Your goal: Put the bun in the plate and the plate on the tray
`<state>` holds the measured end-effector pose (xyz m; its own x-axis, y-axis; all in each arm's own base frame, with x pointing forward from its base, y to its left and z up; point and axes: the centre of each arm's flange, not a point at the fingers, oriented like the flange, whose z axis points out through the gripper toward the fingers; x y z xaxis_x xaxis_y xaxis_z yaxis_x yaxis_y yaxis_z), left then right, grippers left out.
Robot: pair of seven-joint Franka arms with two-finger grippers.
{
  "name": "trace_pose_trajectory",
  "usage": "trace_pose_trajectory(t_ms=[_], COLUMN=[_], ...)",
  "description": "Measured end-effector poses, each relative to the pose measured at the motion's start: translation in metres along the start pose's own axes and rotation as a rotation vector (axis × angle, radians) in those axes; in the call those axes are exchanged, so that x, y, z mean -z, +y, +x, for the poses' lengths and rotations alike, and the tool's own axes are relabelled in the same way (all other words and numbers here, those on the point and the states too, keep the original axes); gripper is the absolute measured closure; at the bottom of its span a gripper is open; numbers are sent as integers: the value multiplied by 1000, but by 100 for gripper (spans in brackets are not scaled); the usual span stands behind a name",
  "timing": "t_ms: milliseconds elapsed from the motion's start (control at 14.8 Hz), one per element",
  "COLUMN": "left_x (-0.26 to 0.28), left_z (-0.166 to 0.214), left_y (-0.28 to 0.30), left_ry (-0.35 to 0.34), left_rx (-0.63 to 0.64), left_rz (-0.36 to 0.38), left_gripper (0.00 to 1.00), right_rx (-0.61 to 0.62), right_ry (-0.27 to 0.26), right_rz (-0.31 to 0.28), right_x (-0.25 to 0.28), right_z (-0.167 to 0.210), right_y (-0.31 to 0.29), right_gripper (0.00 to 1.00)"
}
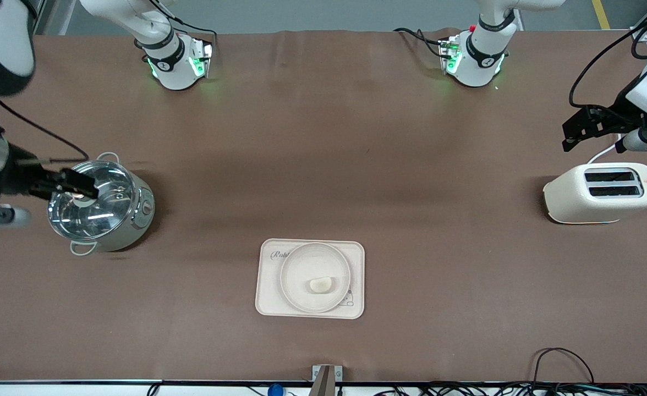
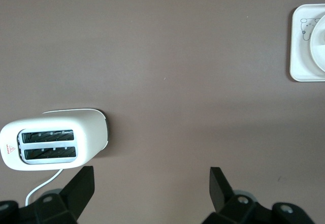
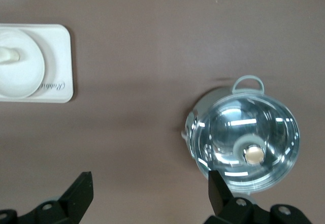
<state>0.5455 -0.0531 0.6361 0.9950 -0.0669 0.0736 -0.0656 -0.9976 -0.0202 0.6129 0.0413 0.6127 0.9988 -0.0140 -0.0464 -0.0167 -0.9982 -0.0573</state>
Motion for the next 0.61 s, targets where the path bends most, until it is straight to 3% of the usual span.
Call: trace_pose_trajectory(t_ms=[271,610], left_x=[0,0], left_z=[0,0], left_y=[0,0], left_ry=[0,0], left_rx=[0,0], left_rz=[0,0], left_gripper=[0,0], right_rx=[-17,-40], right_ry=[7,-1], right_rz=[-11,8], right_x=[35,33], right_z=[-59,-94], right_y=[27,55], right_gripper=[0,0])
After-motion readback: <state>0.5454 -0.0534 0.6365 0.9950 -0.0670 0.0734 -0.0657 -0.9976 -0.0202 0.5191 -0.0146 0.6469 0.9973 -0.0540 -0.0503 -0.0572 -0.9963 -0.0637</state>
